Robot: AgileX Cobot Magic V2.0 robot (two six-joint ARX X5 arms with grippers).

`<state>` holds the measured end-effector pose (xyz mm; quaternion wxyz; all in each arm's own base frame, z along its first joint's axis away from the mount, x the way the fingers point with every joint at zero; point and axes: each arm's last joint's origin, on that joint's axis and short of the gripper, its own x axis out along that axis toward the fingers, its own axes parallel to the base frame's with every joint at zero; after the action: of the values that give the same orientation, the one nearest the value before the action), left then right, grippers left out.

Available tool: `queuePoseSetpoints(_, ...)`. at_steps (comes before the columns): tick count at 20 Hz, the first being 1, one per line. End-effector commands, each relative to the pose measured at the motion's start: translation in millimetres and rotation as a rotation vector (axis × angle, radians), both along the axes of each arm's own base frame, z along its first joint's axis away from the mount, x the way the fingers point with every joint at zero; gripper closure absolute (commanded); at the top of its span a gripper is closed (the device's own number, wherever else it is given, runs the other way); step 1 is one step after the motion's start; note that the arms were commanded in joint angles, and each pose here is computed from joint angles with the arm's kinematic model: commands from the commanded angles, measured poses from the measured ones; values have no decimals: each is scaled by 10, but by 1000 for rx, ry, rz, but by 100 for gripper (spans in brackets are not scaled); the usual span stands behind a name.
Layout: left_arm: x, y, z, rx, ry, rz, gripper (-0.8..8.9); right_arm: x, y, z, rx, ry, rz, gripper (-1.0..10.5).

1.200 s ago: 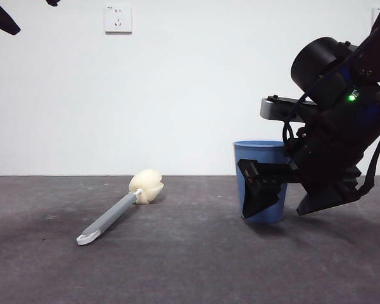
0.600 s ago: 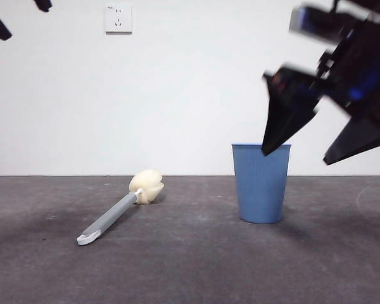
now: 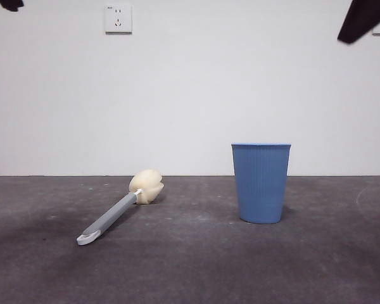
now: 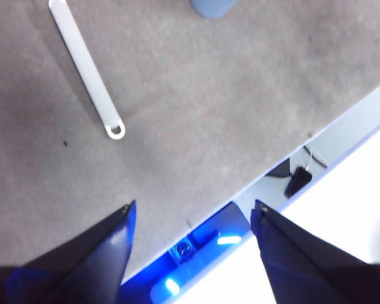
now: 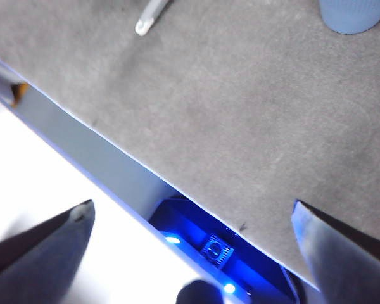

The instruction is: Pick up the cup brush,pick up the cup,insert the brush into the cup,clean the cup,put the cup brush back,put the cup back to the fixed position on the table

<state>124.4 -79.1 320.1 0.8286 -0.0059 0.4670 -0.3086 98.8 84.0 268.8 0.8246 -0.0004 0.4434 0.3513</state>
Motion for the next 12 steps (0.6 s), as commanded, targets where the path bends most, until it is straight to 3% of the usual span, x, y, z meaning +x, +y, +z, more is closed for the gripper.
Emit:
queuePoseSetpoints(1,-17,5,-17,23,-2,-34,771,-34,-17,42,48,16,-24,830)
queuePoseSetpoints(2,-21,7,-19,28,-1,-39,821,-43,-24,50,52,10,-23,972)
queuePoseSetpoints(12,-22,11,-23,34,0,-34,817,-47,-29,53,65,26,-52,946)
